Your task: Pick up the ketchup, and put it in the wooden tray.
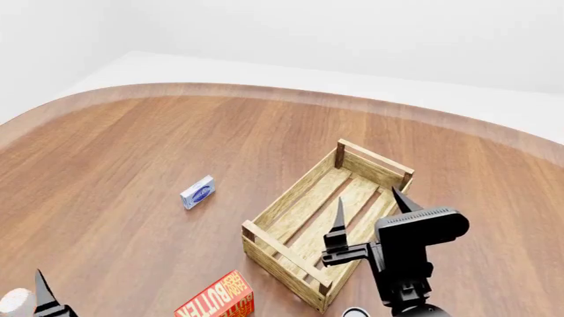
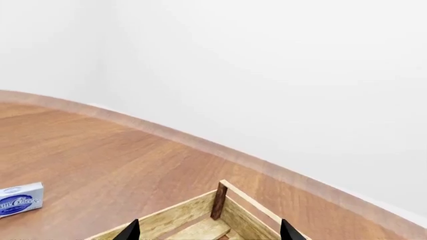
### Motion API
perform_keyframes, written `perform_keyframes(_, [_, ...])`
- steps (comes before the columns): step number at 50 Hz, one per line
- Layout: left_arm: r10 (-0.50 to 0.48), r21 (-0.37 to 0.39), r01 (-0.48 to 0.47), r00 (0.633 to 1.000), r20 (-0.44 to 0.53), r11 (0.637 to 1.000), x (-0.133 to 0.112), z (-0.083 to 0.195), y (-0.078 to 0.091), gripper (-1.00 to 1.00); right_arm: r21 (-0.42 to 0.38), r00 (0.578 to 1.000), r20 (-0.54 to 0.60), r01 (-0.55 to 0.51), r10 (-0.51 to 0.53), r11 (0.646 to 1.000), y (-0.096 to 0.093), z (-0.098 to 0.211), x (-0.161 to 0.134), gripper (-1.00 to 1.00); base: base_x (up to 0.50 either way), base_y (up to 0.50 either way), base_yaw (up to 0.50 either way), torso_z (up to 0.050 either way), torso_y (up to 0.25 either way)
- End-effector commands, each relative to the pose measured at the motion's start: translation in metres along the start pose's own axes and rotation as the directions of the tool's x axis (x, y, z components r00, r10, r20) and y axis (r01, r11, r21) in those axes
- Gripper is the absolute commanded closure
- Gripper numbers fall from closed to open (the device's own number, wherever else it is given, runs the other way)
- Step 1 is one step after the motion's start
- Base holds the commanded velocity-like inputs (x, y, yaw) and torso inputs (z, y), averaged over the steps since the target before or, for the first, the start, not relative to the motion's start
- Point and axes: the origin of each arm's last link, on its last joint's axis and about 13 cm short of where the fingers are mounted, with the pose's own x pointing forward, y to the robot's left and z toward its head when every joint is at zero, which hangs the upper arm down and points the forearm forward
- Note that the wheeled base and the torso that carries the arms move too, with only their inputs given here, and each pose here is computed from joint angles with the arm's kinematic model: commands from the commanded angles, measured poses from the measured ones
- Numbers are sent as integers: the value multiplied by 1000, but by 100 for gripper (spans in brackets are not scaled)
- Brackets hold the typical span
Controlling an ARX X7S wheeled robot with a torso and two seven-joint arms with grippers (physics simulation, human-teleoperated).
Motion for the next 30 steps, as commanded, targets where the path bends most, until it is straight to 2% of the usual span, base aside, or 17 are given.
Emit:
perform_keyframes(1, [44, 1, -44, 998, -48, 999, -6, -12, 11, -100, -8, 1000, -5, -1, 1, 1000, 2, 0, 1, -100, 0, 0, 0, 0, 0])
perform_keyframes(17, [39, -16, -41, 990, -136, 999, -2, -39, 8, -100, -19, 1000, -12, 4, -4, 1000, 2, -1, 1, -100, 0, 0, 0, 0, 0])
perform_keyframes(30, [50, -28, -60, 961, -273, 998, -1, -56, 6, -100, -23, 1000, -16, 9, -9, 1000, 3, -1, 0, -100, 0, 0, 0, 0, 0])
